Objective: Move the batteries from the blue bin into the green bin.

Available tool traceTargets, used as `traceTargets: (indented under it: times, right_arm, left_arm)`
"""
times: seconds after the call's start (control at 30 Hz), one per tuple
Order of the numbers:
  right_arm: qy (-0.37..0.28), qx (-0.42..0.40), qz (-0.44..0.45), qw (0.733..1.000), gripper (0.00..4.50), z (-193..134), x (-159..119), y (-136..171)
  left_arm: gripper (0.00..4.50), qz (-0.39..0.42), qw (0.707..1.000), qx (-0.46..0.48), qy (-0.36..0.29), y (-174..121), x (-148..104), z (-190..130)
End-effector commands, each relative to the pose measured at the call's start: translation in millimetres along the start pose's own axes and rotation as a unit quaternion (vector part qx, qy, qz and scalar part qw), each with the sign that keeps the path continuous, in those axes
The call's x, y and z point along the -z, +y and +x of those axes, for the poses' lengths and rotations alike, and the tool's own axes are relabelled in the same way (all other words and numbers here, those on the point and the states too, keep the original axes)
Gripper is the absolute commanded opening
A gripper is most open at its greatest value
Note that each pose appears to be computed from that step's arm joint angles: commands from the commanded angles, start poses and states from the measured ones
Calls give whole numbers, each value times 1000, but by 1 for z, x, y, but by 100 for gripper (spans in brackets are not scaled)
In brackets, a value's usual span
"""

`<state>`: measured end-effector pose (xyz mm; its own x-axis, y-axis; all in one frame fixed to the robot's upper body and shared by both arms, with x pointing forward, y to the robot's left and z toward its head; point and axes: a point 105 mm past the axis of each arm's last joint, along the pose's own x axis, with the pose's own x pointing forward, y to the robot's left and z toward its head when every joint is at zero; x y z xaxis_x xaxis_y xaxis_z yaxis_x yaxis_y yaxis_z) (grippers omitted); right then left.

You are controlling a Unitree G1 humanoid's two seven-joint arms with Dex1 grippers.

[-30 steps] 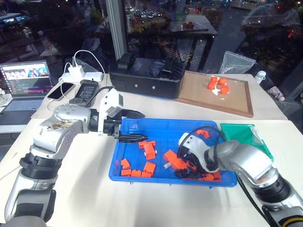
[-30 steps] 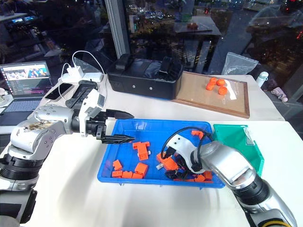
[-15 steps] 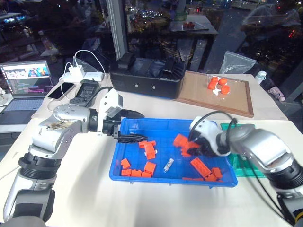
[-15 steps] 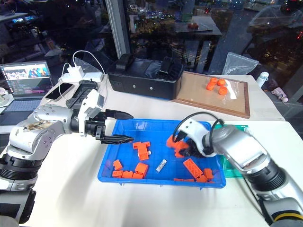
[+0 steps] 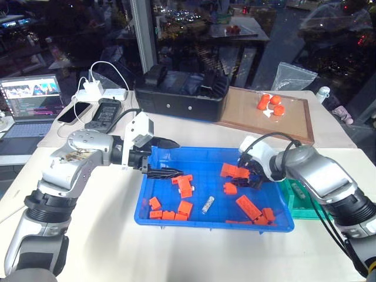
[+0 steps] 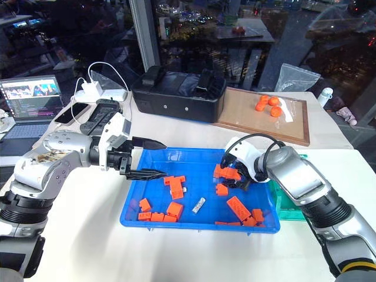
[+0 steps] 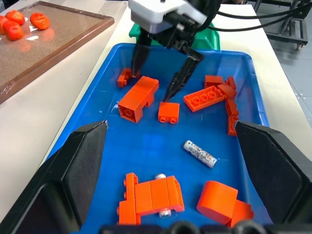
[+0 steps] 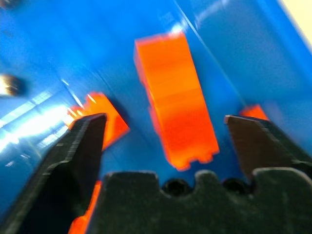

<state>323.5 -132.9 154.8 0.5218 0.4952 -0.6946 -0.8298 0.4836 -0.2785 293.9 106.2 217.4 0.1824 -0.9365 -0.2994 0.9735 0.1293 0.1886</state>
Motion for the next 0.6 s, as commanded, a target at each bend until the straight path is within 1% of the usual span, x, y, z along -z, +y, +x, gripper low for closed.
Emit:
traceTargets:
  times: [0.03, 0.13, 0.3, 0.4, 0.6]
  right_arm:
    - [-34, -63, -12, 997, 448, -2, -21, 29]
    - [-23, -98, -5, 995, 448, 10, -14, 51]
    - [1, -119, 38, 992, 448, 26, -4, 71]
    - [5, -123, 63, 990, 448, 33, -5, 78]
    - [22, -112, 83, 990, 448, 47, 2, 85]
  left_arm:
    - [450, 18, 1000, -3, -4, 0, -8, -3]
    - [450, 17, 1000, 0, -4, -1, -8, -3]
    - [450, 15, 1000, 1, -2, -2, -8, -4]
    - [450, 15, 1000, -1, 1, -2, -8, -5]
    - [450, 15, 1000, -2, 5, -2, -8, -7]
